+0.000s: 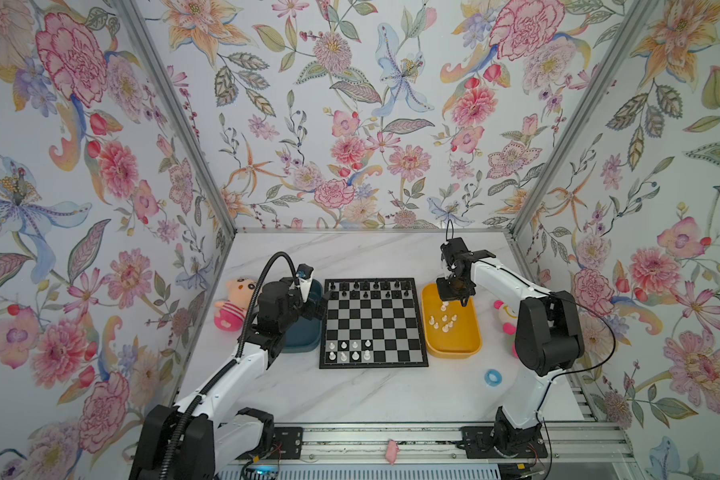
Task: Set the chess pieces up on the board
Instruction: 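Grasp a white pawn with the right gripper while the left arm shifts slightly, then carry the white pawn with the right gripper over the board's near rows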
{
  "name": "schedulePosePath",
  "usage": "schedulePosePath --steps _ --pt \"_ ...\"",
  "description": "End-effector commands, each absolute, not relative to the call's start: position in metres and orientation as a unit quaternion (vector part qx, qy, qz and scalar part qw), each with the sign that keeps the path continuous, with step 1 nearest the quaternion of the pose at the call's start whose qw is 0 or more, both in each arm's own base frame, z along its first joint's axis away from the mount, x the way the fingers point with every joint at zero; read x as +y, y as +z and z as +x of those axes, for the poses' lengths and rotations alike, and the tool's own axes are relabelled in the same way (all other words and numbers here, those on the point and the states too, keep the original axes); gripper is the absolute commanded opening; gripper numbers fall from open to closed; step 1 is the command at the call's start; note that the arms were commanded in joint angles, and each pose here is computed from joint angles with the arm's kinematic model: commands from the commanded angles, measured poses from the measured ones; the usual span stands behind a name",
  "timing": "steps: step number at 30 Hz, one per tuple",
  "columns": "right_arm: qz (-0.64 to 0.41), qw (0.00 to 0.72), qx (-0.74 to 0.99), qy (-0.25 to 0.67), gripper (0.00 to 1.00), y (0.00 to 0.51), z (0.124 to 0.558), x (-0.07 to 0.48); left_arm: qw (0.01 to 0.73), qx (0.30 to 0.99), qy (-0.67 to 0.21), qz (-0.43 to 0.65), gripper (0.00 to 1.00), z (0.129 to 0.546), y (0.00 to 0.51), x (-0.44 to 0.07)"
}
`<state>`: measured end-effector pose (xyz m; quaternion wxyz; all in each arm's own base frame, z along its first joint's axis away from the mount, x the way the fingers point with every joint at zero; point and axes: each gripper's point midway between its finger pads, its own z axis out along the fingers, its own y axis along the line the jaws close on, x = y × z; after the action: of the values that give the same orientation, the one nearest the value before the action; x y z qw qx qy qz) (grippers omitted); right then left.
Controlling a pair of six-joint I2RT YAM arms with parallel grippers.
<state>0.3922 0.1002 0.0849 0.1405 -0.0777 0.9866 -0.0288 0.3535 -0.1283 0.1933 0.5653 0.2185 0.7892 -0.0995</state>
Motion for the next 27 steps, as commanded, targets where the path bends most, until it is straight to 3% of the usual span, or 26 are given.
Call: schedulePosePath --steps 1,12,27 --pt "-0.092 0.143 0.985 -0.034 0.02 0.111 0.376 0.109 0.579 0.775 -0.105 0.232 0.99 0.35 0.204 -0.134" --pt "-0.162 0.146 0.975 -0.047 0.02 0.154 0.337 0.155 0.595 0.764 -0.106 0.226 0.99 0.342 0.211 -0.131" --pt "-0.264 0.139 0.954 -0.039 0.01 0.152 0.266 0.244 0.605 0.753 -0.119 0.229 0.99 0.329 0.219 -0.136"
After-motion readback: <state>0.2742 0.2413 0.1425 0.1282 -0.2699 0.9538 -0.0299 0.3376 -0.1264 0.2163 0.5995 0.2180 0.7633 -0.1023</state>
